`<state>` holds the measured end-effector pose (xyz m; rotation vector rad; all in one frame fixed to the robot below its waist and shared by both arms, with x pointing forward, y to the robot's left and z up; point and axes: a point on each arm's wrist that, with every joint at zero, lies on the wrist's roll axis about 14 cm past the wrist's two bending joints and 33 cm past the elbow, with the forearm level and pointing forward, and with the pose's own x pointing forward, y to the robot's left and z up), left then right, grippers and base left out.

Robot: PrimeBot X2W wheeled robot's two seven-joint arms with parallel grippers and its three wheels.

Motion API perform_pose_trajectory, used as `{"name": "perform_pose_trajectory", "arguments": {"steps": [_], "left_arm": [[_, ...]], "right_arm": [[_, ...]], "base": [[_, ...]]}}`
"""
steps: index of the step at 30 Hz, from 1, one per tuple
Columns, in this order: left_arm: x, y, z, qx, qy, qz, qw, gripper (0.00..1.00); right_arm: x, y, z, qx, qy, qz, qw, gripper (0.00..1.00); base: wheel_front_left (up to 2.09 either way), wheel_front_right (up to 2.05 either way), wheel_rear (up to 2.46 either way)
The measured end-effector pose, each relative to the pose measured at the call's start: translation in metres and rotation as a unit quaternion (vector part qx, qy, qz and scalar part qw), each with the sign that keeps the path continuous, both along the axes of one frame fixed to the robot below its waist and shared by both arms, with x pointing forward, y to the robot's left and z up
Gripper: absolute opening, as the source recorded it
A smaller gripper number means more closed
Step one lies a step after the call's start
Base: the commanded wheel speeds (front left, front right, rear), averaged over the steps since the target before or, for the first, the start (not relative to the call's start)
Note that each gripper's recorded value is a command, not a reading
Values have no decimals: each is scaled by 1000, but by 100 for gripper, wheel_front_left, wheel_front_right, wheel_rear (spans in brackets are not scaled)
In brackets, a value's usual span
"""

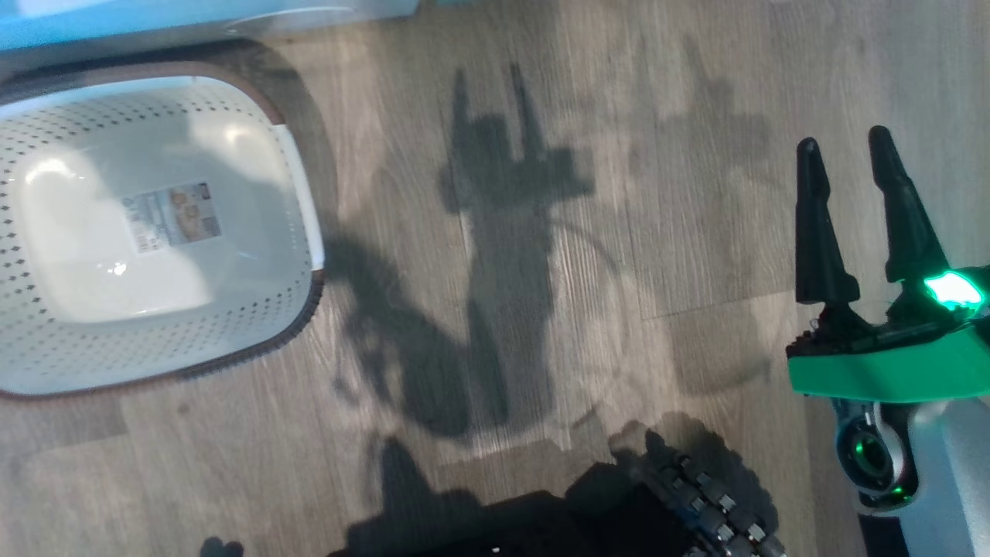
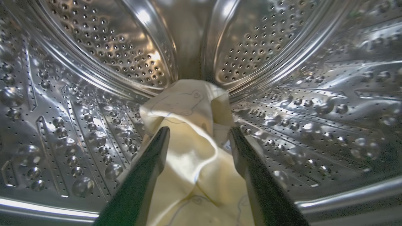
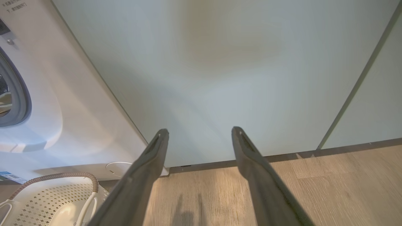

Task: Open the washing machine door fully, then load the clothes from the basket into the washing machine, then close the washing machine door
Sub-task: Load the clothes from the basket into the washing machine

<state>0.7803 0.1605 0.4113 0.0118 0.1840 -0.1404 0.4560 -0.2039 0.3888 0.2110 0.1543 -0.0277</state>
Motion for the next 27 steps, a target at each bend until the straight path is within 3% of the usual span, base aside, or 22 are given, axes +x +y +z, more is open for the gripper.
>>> {"name": "perform_pose_trajectory", "arguments": {"steps": [9,16,27], "left_arm": [[-36,-10,16,-8,-66,0,998,100],[-96,-7,25,-44,-100,19,994,100],[-193,1,49,-34,-135,37,990,100]], "right_arm": [[6,2,12,-8,-21,6,1000,100],[4,10,23,-11,-34,16,999,100],[4,17,40,-25,-57,25,998,100]], "base": [[0,0,0],[0,0,0],[0,0,0]]}}
